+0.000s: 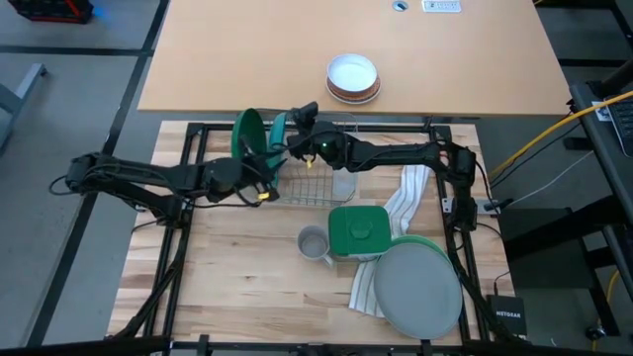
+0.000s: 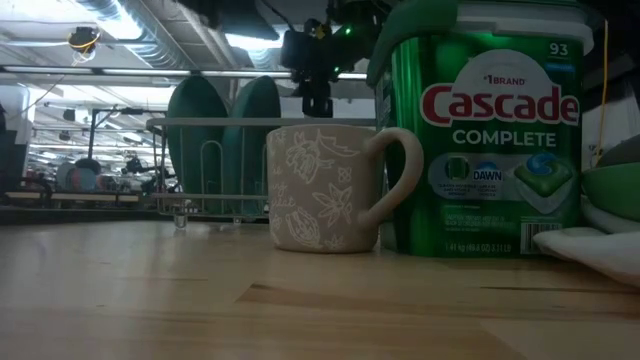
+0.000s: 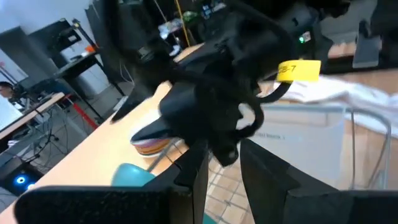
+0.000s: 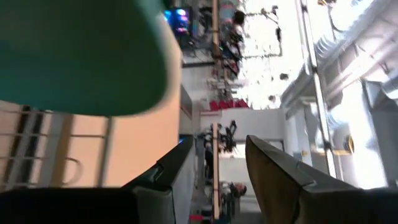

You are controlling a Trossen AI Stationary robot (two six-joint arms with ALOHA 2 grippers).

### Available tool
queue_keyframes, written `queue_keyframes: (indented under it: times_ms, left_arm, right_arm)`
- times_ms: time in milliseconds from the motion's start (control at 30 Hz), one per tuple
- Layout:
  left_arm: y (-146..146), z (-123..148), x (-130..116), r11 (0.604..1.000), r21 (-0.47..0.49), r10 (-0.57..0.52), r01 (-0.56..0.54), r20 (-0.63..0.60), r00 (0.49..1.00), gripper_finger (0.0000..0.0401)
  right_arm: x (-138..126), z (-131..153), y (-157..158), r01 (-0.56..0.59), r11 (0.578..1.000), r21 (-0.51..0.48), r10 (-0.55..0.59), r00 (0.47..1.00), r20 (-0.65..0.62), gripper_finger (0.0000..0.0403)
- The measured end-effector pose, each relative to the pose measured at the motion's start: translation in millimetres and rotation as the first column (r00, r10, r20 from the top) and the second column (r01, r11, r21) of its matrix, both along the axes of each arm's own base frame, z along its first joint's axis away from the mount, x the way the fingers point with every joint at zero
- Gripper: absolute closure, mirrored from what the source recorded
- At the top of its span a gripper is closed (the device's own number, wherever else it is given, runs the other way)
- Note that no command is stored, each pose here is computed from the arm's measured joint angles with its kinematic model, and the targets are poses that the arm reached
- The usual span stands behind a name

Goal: Sort dishes
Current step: Put the gray plate in the dish rack

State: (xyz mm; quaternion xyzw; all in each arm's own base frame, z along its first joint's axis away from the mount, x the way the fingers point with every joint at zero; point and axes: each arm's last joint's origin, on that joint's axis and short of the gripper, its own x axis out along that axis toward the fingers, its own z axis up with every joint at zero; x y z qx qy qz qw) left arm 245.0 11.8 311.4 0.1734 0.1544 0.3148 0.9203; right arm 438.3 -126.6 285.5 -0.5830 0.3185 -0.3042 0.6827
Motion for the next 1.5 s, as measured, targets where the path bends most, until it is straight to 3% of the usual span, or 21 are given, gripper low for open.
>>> queue_keyframes:
  times_ms: [200,367,533,700,833,1100,1300,1500]
  left_arm:
    - [-11,18,-27,0.999,-0.030,-0.042,0.044,0.061,0.997,0.0317]
    - [-20,18,-54,0.987,-0.135,-0.088,0.093,0.038,0.995,0.0317]
    - [-28,13,-66,0.948,-0.257,-0.189,0.187,0.017,0.982,0.0317]
    - [-39,7,-64,0.903,-0.307,-0.323,0.300,-0.025,0.946,0.0317]
    - [-48,2,-61,0.867,-0.336,-0.407,0.368,-0.052,0.912,0.0317]
    - [-67,-23,-54,0.820,-0.388,-0.498,0.420,-0.125,0.858,0.0317]
    - [-77,-41,-42,0.812,-0.405,-0.514,0.420,-0.159,0.843,0.0317]
    - [-84,-52,-28,0.811,-0.394,-0.526,0.433,-0.167,0.834,0.0317]
  right_arm:
    - [-21,32,4,0.078,0.996,0.042,-0.080,0.996,0.048,0.0258]
    - [-47,60,22,0.210,0.974,0.090,-0.216,0.974,0.067,0.0258]
    - [-64,79,67,0.364,0.929,0.068,-0.369,0.926,0.083,0.0258]
    - [-74,89,129,0.446,0.893,0.062,-0.450,0.877,0.171,0.0258]
    - [-80,89,181,0.369,0.919,0.142,-0.395,0.871,0.293,0.0258]
    - [-104,90,263,0.091,0.927,0.363,-0.297,0.771,0.564,0.0258]
    - [-129,94,306,-0.142,0.859,0.491,-0.292,0.652,0.699,0.0258]
    - [-154,103,330,-0.348,0.737,0.579,-0.371,0.509,0.777,0.0258]
